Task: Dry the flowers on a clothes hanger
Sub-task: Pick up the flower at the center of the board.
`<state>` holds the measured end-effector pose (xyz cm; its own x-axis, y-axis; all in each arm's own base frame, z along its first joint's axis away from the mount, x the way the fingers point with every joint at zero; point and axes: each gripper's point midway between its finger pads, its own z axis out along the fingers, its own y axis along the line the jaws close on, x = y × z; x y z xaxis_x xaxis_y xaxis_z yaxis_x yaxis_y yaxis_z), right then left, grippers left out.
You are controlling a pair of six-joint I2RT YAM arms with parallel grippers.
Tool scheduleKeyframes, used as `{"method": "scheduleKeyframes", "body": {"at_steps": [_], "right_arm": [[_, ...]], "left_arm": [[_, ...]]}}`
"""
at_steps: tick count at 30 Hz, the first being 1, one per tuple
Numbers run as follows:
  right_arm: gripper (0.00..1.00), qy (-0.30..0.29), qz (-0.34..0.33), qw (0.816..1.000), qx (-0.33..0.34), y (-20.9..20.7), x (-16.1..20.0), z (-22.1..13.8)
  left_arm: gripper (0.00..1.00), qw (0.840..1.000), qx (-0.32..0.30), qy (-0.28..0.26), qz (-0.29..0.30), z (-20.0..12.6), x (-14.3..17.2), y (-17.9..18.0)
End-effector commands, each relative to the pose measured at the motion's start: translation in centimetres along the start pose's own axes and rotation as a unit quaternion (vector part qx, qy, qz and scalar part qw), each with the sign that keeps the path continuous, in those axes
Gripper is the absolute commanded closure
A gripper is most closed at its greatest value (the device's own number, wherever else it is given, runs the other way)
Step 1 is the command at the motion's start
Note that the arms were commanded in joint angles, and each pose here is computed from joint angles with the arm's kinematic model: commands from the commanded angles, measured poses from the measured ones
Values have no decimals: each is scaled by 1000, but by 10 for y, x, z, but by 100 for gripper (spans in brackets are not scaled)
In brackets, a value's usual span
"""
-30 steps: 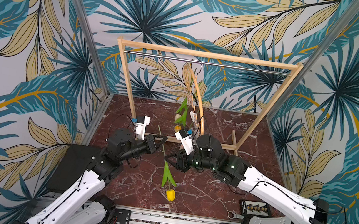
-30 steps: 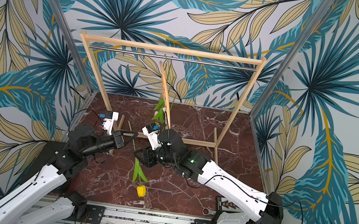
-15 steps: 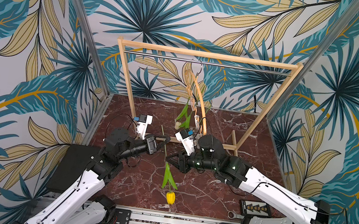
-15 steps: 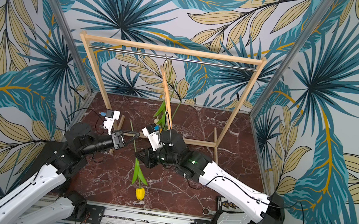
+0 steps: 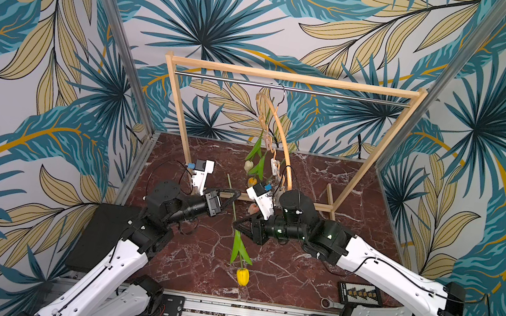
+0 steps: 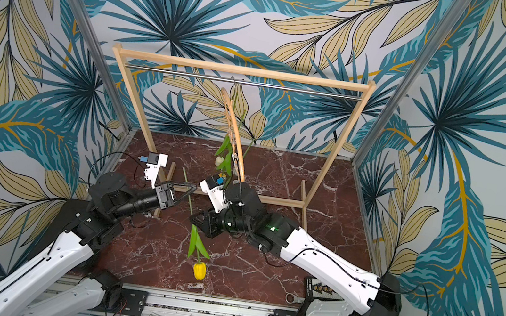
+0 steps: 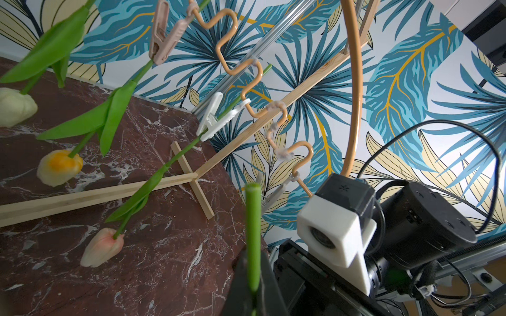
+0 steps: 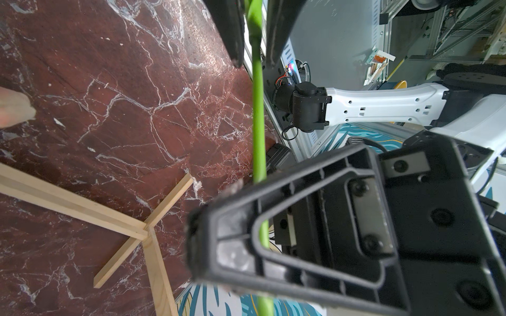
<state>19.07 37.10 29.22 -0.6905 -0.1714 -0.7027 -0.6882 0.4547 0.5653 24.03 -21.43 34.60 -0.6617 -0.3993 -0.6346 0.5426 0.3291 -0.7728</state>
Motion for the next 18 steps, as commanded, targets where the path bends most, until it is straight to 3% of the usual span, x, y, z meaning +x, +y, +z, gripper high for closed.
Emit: {"method": "scheduleKeyframes", "body": {"at_steps": [1, 18], "right_arm": [[80, -19, -6, 1000, -1, 3, -11, -2], [89, -33, -7, 999, 0, 5, -21, 0]], "left_arm": [[100, 1000, 16, -3, 9, 0, -4, -7], [100, 1000, 22, -16, 2, 3, -5, -2]]}}
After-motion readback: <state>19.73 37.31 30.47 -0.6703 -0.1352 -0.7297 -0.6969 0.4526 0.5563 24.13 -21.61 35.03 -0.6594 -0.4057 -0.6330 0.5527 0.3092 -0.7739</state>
